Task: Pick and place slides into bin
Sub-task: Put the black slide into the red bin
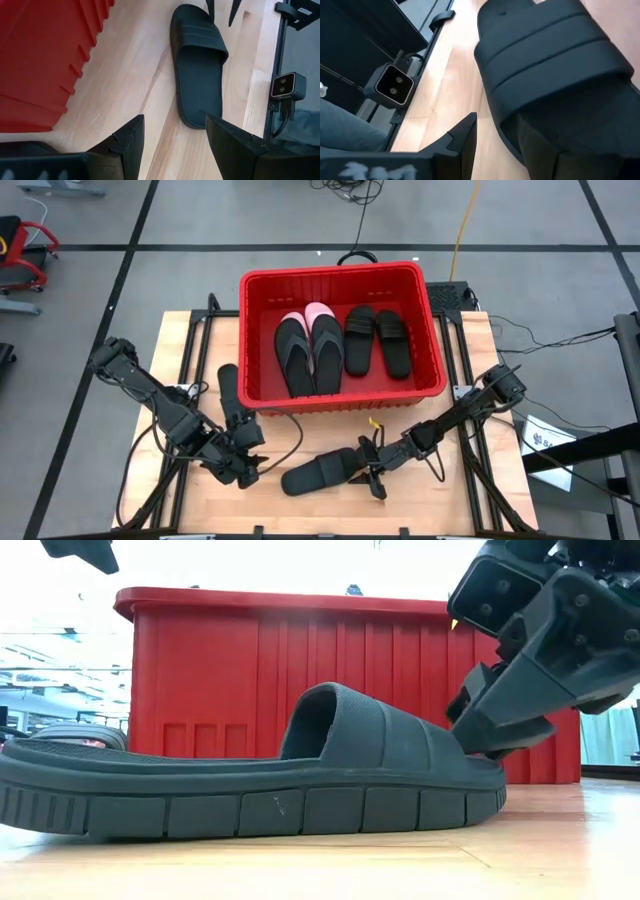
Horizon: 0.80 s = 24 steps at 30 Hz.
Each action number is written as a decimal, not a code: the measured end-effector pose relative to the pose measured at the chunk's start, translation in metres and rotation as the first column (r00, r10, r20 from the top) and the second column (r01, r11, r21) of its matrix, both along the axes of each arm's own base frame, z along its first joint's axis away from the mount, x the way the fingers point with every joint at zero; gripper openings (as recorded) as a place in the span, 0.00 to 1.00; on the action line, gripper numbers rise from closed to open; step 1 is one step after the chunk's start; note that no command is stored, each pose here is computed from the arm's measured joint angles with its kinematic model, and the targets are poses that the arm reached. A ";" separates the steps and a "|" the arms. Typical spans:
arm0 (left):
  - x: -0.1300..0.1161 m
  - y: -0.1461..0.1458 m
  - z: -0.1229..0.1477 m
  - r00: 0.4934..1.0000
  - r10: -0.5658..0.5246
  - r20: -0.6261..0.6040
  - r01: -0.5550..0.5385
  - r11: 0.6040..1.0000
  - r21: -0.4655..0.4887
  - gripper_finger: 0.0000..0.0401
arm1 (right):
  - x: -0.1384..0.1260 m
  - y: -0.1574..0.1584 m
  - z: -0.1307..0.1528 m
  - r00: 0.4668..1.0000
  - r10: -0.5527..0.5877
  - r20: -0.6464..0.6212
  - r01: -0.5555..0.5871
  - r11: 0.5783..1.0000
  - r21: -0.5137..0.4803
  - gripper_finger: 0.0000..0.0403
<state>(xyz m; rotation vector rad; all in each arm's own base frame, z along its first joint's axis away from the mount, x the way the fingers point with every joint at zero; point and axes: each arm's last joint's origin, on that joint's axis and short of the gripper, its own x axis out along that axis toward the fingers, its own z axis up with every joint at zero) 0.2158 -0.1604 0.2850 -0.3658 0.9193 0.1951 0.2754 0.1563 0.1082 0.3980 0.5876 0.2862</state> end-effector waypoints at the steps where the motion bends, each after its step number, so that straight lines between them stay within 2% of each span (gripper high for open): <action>1: 0.000 0.000 0.000 1.000 0.000 0.000 0.000 1.000 0.000 0.51 | 0.000 0.000 0.000 1.000 -0.002 0.002 0.002 1.000 0.000 0.32; 24: 0.001 0.001 0.000 1.000 0.005 0.001 -0.005 1.000 -0.001 0.51 | 0.005 -0.008 0.002 0.999 -0.015 0.033 0.015 1.000 -0.021 0.32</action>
